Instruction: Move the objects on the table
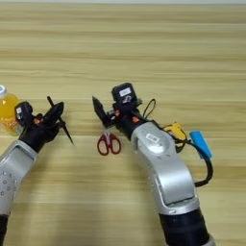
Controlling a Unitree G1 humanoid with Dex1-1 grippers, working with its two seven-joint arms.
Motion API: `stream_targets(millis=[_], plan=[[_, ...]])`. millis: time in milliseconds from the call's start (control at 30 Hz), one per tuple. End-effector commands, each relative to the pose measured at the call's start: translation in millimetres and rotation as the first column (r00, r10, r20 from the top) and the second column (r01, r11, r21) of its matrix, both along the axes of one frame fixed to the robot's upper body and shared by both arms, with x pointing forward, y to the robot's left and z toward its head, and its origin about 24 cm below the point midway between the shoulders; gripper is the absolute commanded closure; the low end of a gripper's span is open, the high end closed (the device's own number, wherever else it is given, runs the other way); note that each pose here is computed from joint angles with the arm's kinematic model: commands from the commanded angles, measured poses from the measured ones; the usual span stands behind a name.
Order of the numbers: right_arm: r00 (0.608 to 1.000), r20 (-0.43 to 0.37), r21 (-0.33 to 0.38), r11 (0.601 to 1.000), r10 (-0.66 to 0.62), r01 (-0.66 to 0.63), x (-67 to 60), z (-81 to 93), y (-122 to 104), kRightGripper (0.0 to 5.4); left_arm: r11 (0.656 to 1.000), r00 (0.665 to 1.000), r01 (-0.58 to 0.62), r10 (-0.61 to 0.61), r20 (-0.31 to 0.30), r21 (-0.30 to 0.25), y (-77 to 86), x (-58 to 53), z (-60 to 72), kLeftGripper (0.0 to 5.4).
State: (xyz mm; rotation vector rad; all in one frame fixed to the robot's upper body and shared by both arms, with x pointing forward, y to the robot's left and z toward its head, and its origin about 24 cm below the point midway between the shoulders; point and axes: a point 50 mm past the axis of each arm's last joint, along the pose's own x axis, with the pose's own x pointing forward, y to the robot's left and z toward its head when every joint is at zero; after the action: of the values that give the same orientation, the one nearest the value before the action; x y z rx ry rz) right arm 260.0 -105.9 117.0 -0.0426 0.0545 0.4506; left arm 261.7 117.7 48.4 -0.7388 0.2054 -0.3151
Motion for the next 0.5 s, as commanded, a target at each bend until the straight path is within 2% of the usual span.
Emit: stream_targets(millis=[33, 167, 267, 400, 500], plan=[[0.998, 0.042, -0.004, 0.999, -0.039, 0.039, 9.2, 9.4, -13, 1.28, 0.994, 1.0, 0.02, -0.02, -0.001, 0.103, 2.8, 0.0, -1.1, 5.4], [0.993, 0.044, -0.018, 0.994, -0.106, 0.107, 15.8, 6.8, -30, 0.84, 0.983, 0.999, 0.036, -0.034, -0.011, 0.179, 6.1, -0.9, -5.7, 5.4], [0.987, 0.026, -0.02, 0.987, -0.157, 0.158, 20.0, -1.5, -41, 0.52, 0.973, 0.999, 0.05, -0.049, -0.009, 0.224, 8.1, -1.6, -6.8, 5.4], [0.974, 0.056, -0.091, 0.97, -0.22, 0.225, 24.5, -12.1, -53, 0.12, 0.966, 0.998, 0.06, -0.057, -0.018, 0.252, 9.8, -2.4, -8.6, 5.4], [0.97, 0.042, -0.088, 0.966, -0.239, 0.241, 25.5, -20.4, -58, 0.06, 0.964, 0.997, 0.072, -0.068, -0.025, 0.255, 9.3, -3.1, -10.0, 5.4]])
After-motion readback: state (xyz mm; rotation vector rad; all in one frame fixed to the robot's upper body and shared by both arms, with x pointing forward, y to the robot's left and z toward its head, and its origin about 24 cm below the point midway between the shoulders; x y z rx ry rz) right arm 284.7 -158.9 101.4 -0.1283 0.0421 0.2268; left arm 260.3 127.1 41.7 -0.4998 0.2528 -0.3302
